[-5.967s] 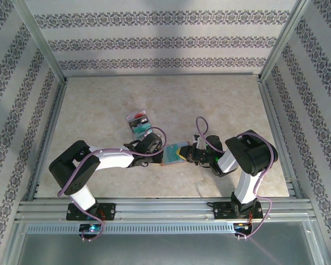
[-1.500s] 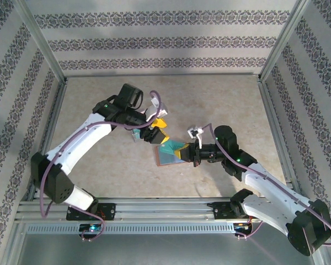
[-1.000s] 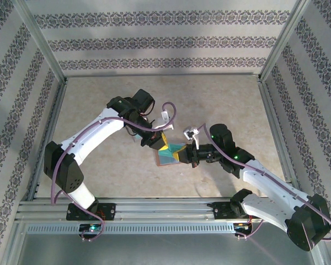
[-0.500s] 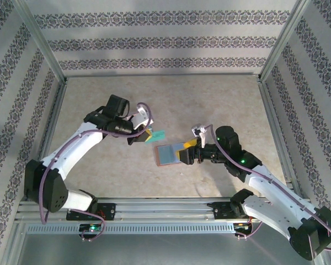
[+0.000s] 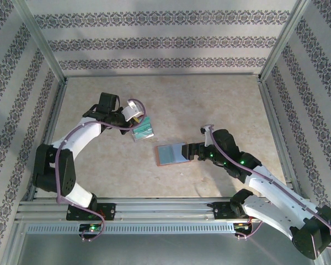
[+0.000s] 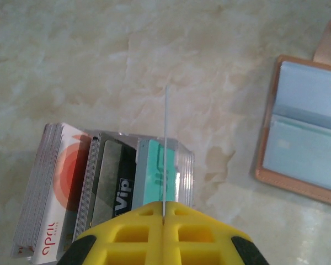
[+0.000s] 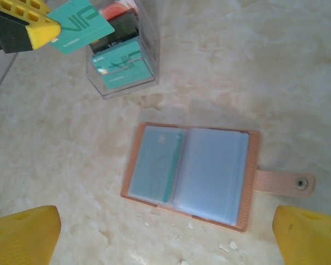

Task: Take the credit cards out of the card holder

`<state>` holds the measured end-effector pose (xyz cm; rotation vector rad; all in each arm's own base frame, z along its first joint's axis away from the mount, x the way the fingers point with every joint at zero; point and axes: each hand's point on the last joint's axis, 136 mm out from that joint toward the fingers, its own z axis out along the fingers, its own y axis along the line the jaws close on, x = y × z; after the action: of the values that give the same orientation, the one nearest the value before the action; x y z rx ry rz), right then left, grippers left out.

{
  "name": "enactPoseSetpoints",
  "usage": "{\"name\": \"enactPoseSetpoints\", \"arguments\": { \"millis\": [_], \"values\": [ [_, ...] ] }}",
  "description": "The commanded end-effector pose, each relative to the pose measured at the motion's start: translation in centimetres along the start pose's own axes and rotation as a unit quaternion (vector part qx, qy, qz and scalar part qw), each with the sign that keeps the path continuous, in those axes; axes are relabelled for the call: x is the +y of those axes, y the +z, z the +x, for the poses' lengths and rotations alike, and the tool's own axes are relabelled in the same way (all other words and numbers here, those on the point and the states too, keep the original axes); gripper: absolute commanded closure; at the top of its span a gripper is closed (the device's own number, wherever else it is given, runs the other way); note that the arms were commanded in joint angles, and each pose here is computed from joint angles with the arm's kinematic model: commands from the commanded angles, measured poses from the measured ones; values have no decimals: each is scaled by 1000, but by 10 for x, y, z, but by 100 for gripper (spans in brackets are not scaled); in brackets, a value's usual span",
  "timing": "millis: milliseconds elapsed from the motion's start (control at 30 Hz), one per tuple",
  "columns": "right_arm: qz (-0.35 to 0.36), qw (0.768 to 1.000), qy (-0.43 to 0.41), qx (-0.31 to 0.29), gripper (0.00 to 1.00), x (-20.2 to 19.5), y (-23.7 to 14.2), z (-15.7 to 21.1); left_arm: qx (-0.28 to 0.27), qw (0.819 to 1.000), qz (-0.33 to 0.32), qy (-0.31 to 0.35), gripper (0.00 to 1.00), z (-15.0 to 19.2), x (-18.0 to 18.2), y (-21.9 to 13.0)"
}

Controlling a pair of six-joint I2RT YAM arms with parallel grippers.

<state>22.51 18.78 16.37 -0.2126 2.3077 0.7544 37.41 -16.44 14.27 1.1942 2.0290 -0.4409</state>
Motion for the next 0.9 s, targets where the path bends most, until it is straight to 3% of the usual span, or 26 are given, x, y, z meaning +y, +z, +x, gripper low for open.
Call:
{"name": "enactPoseSetpoints", "arguments": {
  "millis": [0,767,833,867],
  "values": [
    [34,999,8,-17,2,-5,-9,-10,-22,999,-8,28,100,-8,14,1],
    [32,999,4,-14,2,-1,-7,-9,36,999,29,-14,100,37,18,39],
    [36,999,3,-12,2,-1,-5,-8,40,999,30,-18,95,37,18,39],
    [39,999,3,-9,2,-1,-4,-7,39,999,32,-20,85,36,18,37]
  ]
}}
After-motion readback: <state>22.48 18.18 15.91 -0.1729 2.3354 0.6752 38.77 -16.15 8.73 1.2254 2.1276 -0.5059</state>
